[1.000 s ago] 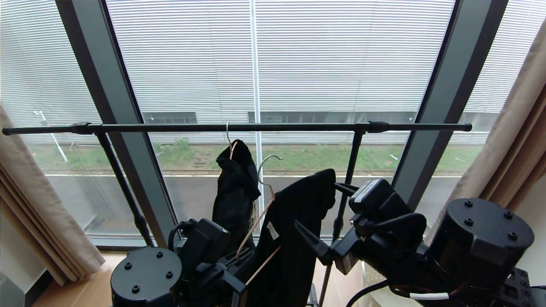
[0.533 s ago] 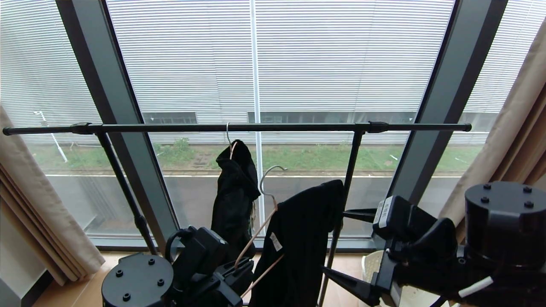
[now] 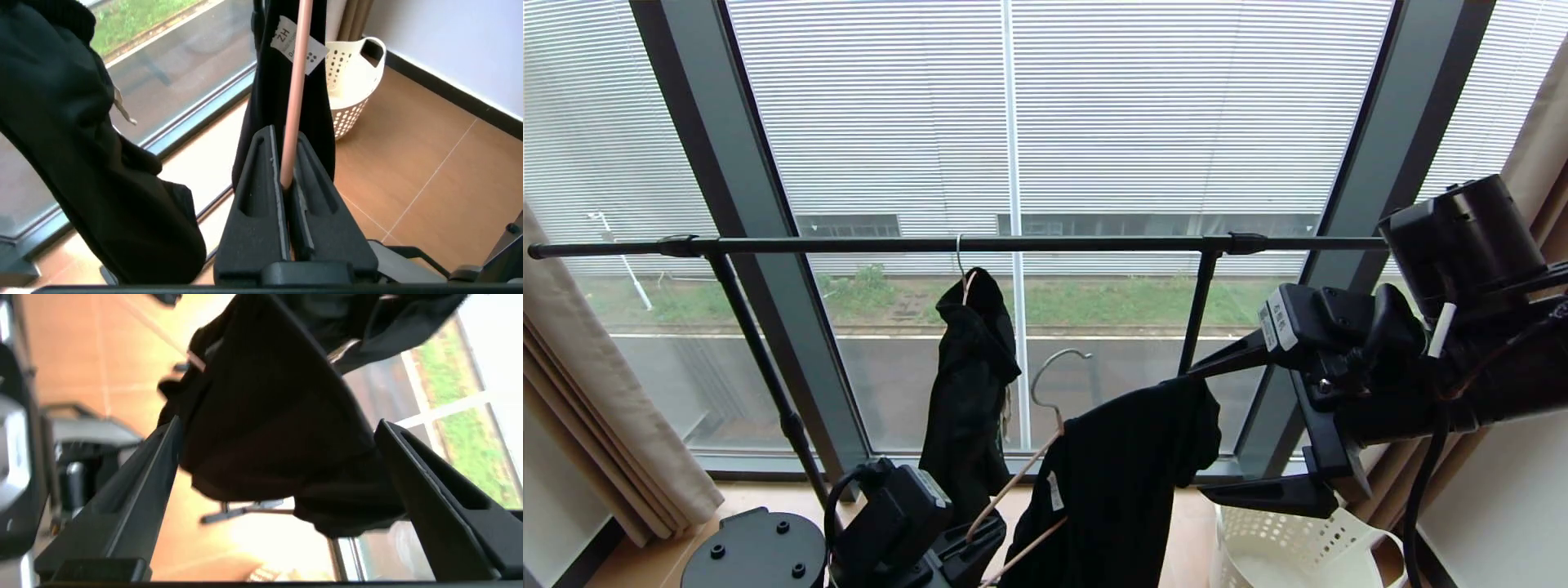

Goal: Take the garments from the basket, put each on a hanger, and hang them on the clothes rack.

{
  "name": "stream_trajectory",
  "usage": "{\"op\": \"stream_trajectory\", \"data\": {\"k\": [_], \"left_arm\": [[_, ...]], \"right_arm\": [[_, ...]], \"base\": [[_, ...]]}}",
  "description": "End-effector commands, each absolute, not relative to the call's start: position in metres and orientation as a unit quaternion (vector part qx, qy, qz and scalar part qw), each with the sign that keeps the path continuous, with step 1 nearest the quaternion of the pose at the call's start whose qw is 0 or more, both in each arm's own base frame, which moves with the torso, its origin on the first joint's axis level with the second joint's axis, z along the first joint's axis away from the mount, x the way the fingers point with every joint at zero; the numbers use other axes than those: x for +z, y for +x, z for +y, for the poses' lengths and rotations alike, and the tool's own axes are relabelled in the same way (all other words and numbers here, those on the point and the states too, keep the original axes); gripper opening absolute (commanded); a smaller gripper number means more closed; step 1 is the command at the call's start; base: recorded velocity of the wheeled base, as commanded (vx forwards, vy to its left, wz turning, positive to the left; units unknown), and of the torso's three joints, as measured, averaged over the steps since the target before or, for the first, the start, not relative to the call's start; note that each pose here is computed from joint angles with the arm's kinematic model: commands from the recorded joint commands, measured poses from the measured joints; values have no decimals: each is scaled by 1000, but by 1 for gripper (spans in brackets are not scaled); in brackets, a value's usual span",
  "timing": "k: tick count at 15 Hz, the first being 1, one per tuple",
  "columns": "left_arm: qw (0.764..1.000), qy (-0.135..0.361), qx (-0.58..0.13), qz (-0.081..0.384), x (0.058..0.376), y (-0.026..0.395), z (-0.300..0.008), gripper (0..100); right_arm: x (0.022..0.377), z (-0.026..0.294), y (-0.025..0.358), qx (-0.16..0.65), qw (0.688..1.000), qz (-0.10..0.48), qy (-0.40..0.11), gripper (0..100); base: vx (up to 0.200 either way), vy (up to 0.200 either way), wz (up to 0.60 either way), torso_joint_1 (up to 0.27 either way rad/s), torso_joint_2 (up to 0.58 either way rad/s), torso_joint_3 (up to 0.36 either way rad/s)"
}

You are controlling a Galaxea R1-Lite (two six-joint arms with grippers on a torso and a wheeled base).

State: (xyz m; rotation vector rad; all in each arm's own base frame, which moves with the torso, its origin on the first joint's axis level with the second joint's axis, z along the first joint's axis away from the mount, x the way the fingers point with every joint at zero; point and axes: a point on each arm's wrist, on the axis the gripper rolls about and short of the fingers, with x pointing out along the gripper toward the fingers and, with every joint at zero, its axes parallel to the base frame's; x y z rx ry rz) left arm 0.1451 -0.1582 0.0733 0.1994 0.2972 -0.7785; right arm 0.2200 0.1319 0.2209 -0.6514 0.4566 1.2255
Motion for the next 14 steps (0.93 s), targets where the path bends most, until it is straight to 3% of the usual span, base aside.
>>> {"op": "stream_trajectory", "data": {"k": [1,5,14], "left_arm": [[906,104,-383,146,72,141,-158,0],[890,118,-422,128,73,131,-153,0],[884,126,-436,112,75,126,-153,0]], "right_arm": [[218,137,241,594,715,220,-297,100],[222,143,255,632,658,266,-311,100],[201,152,271,637,643,295,-306,100]], "base": [[0,0,0,0,0,0],[0,0,0,0,0,0],[0,0,0,0,0,0]]}}
